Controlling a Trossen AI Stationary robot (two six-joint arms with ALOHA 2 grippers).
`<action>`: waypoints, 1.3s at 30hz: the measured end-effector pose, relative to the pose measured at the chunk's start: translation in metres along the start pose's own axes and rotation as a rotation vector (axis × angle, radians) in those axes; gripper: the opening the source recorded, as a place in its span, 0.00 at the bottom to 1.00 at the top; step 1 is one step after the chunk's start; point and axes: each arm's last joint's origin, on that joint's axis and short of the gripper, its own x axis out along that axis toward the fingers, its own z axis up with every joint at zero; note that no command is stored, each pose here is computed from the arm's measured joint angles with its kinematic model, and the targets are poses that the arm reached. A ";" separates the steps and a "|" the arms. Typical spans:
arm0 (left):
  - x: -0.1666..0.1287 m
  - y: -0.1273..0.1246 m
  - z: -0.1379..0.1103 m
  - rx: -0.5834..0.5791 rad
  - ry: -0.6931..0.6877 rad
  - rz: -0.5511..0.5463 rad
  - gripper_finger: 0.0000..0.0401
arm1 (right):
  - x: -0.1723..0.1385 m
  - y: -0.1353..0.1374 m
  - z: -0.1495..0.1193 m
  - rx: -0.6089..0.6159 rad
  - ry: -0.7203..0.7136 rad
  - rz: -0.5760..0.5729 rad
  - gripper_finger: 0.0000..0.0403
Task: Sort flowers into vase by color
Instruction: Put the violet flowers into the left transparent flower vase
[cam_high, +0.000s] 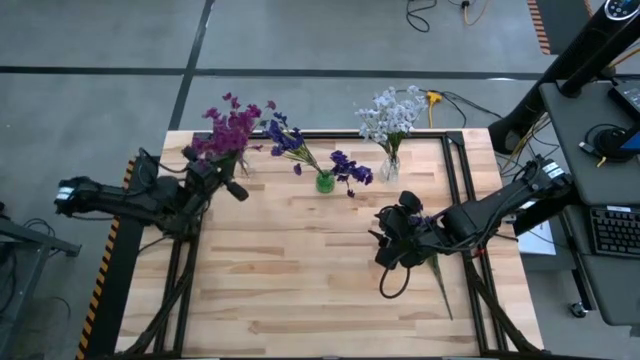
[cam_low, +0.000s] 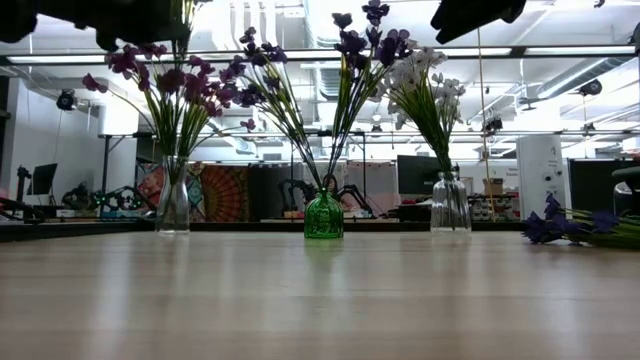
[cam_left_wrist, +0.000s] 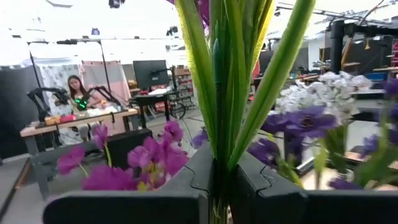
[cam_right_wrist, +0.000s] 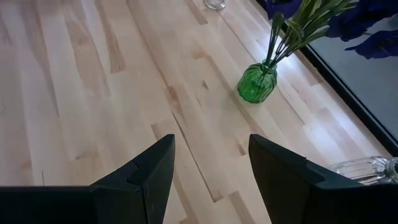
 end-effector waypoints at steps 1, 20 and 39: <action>0.003 0.002 -0.001 0.009 -0.004 0.008 0.02 | 0.000 0.000 0.000 0.000 0.000 0.000 0.49; 0.033 0.015 -0.016 0.227 -0.013 0.031 0.02 | 0.000 0.003 0.006 -0.027 -0.063 0.012 0.49; 0.039 0.021 -0.015 0.286 -0.035 0.065 0.02 | 0.000 0.004 0.006 -0.024 -0.066 0.012 0.49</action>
